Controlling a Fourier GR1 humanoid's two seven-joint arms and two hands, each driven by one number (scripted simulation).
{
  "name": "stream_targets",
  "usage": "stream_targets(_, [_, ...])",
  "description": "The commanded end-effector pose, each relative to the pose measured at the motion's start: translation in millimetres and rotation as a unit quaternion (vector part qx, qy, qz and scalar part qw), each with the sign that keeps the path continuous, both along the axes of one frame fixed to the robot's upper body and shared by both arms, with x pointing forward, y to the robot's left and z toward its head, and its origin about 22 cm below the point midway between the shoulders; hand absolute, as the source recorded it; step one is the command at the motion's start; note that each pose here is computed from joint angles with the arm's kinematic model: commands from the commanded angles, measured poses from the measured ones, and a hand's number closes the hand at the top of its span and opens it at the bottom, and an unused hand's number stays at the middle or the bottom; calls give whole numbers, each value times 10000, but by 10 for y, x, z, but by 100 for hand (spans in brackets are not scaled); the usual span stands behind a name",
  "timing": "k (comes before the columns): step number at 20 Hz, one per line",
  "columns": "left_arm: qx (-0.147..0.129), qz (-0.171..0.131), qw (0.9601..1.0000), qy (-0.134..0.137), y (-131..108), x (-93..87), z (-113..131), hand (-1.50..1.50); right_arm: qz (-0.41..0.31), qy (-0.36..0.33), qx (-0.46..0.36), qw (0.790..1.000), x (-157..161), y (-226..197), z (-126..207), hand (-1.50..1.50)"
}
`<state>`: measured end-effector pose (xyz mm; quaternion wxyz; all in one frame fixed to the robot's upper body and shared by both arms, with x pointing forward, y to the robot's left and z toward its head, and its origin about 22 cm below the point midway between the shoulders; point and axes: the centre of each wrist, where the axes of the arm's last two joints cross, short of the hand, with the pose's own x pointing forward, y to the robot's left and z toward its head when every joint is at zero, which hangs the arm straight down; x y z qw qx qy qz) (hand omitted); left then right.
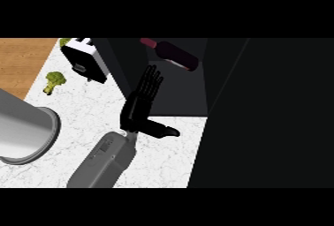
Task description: Pick up the wine, place it into the cabinet and close the cabinet
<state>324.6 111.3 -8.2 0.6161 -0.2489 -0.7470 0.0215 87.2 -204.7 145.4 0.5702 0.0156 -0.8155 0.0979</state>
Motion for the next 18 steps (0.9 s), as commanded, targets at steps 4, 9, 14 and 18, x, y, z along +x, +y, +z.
stream_targets(4, [-166,10,9998,109,392,-508,-70,-150,222,-159,374,9989,-177,-25,427,-150])
stream_targets(9, [-384,148,9991,54,624,-704,-53,-150,806,100,72,9967,-239,-11,477,-150])
stream_targets(14, [-266,300,9992,-27,932,-829,-47,-150,1373,252,252,9899,-220,72,333,-150])
stream_targets(18, [-165,372,9990,-204,1091,-862,1,-150,2235,504,-302,9729,-242,60,340,150])
